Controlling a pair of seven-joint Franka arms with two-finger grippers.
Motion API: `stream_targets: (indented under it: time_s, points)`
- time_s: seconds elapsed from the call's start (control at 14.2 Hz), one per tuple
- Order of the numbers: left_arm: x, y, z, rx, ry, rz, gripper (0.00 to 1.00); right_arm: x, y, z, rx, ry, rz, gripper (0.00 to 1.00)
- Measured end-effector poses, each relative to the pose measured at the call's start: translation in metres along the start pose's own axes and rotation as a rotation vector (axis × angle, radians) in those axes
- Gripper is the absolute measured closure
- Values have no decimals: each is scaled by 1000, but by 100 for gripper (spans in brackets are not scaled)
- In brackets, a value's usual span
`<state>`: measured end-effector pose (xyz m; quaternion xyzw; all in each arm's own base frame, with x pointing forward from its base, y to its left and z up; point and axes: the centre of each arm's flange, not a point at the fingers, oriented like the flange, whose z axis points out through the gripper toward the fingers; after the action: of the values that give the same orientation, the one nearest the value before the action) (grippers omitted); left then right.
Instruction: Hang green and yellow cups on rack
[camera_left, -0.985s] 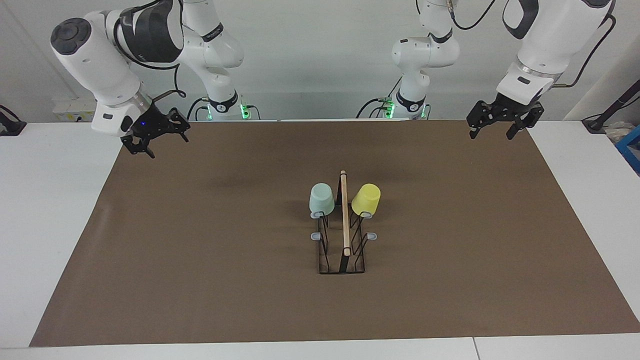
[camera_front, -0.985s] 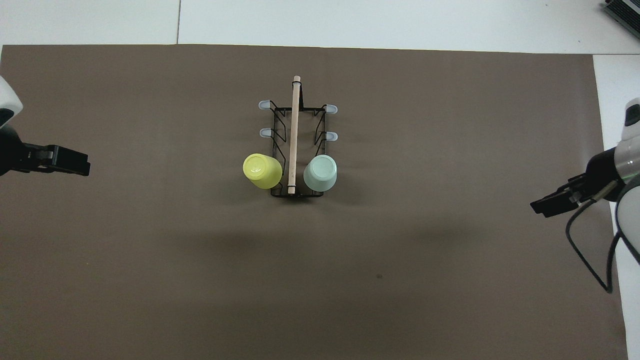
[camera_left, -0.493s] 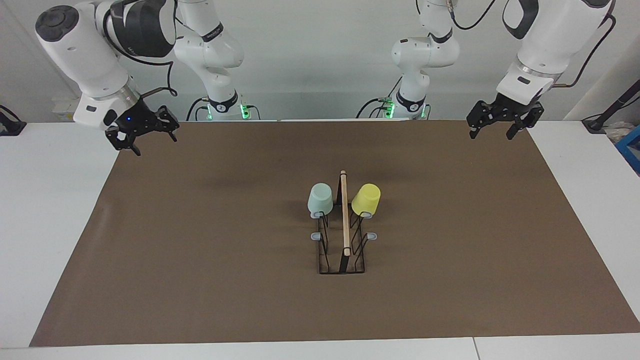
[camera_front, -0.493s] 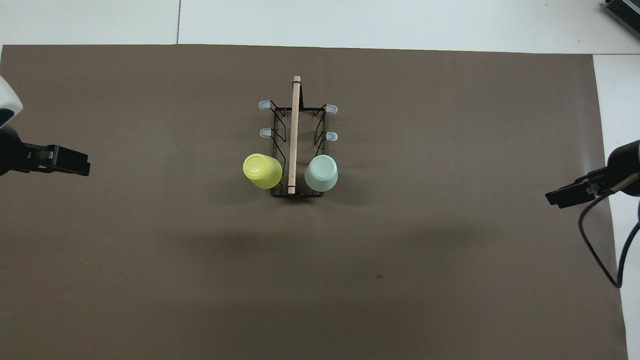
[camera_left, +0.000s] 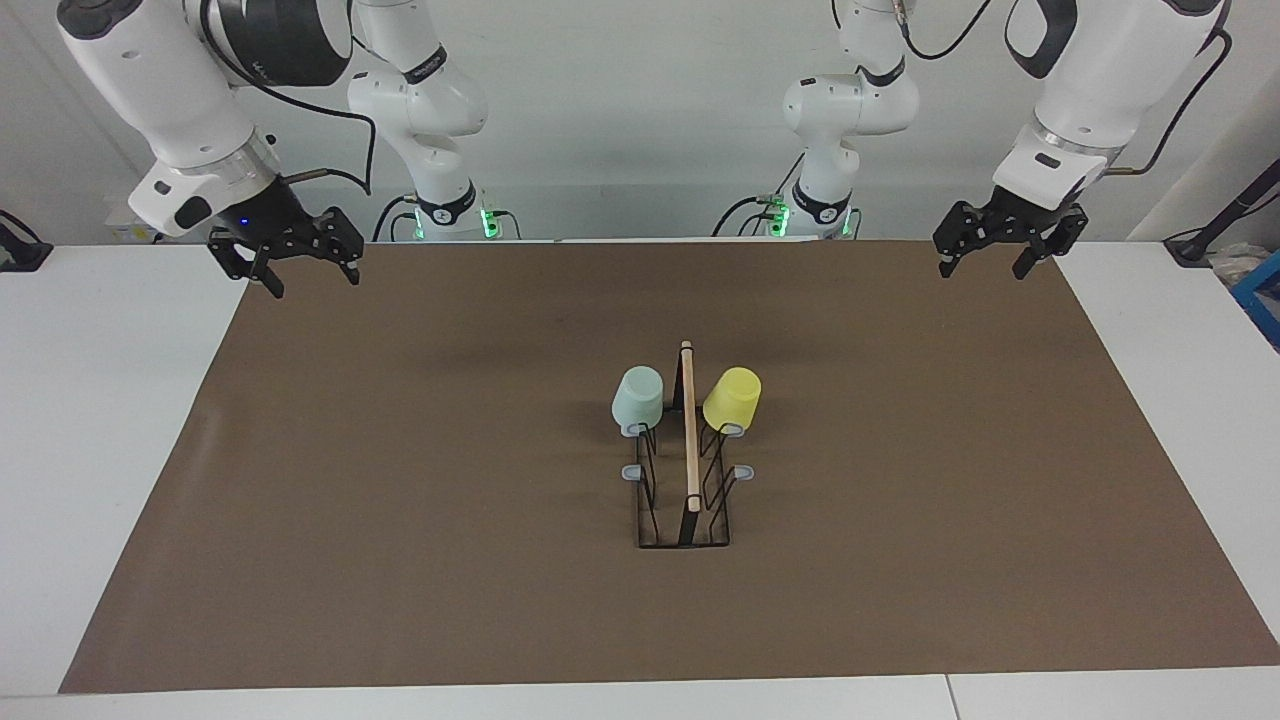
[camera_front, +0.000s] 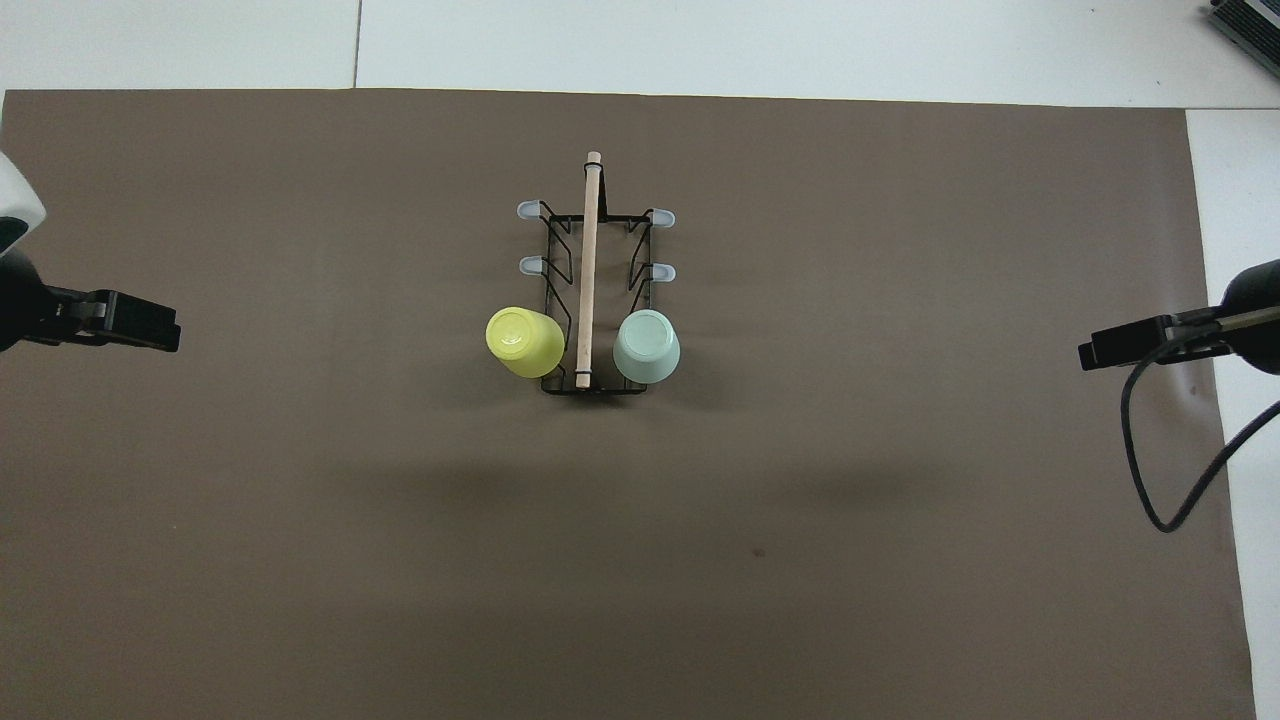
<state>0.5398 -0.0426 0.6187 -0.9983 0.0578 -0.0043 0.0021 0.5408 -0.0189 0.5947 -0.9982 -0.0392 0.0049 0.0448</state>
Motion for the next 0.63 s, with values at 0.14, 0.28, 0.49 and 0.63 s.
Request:
stream_targets:
  time_s: [0.14, 0.28, 0.49, 0.63]
  points:
    - [0, 0, 0, 0, 0, 0, 0, 4, -2, -2, 4, 6, 20, 0]
    - [0, 0, 0, 0, 0, 0, 0, 6, -2, -3, 6, 8, 35, 0]
    - [0, 0, 0, 0, 0, 0, 0, 9, -8, -7, 6, 16, 69, 0]
    - [0, 0, 0, 0, 0, 0, 0, 11, -15, -12, 6, 24, 69, 0]
